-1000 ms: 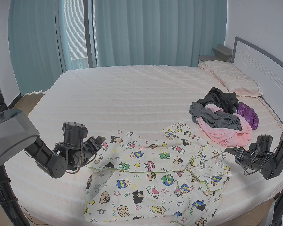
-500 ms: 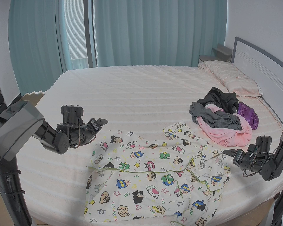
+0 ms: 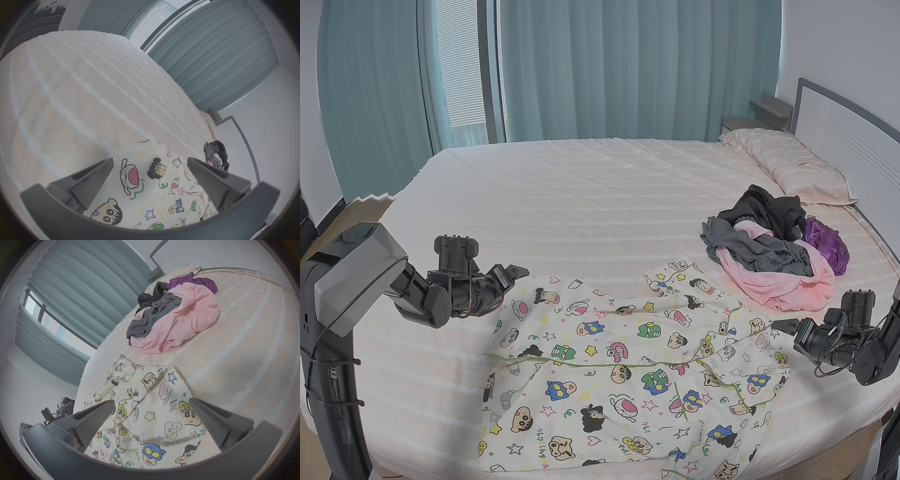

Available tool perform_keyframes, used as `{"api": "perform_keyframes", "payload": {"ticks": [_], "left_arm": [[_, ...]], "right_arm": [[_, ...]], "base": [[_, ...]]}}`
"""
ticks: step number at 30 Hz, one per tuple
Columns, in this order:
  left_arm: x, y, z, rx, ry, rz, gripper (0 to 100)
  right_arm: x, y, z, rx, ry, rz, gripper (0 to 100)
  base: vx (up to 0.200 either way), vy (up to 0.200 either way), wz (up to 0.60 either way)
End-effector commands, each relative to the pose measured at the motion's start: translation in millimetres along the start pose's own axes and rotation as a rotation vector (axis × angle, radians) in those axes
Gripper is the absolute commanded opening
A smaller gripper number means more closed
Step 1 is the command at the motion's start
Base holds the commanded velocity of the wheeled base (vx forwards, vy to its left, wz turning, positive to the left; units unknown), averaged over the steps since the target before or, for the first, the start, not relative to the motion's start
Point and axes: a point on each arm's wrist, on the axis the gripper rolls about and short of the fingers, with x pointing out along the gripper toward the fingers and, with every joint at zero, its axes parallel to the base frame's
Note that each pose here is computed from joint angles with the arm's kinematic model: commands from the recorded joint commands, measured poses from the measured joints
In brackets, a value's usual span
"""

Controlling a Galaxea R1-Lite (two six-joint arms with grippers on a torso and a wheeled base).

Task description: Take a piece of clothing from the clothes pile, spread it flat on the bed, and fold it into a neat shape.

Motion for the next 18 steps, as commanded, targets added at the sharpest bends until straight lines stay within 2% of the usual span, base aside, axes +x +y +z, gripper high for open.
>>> {"api": "perform_keyframes", "payload": {"ticks": [1, 5, 9, 18], "left_arm": [[-6, 0, 0, 0.000, -0.011, -0.007, 100], [-5, -1, 0, 0.007, -0.022, -0.019, 100], [-3, -2, 3, 0.018, -0.048, -0.040, 100], [12, 6, -4, 0.009, -0.036, -0.034, 100]], "right_arm": [[1, -1, -1, 0.002, 0.004, -0.003, 100], [1, -1, -1, 0.000, 0.004, -0.003, 100], [1, -1, -1, 0.000, 0.004, -0.003, 100], [2, 1, -2, -0.004, 0.009, 0.001, 100]], "base": [[0.200, 0.000, 0.00], [0.200, 0.000, 0.00], [0.000, 0.000, 0.00], [0.000, 0.000, 0.00]]}}
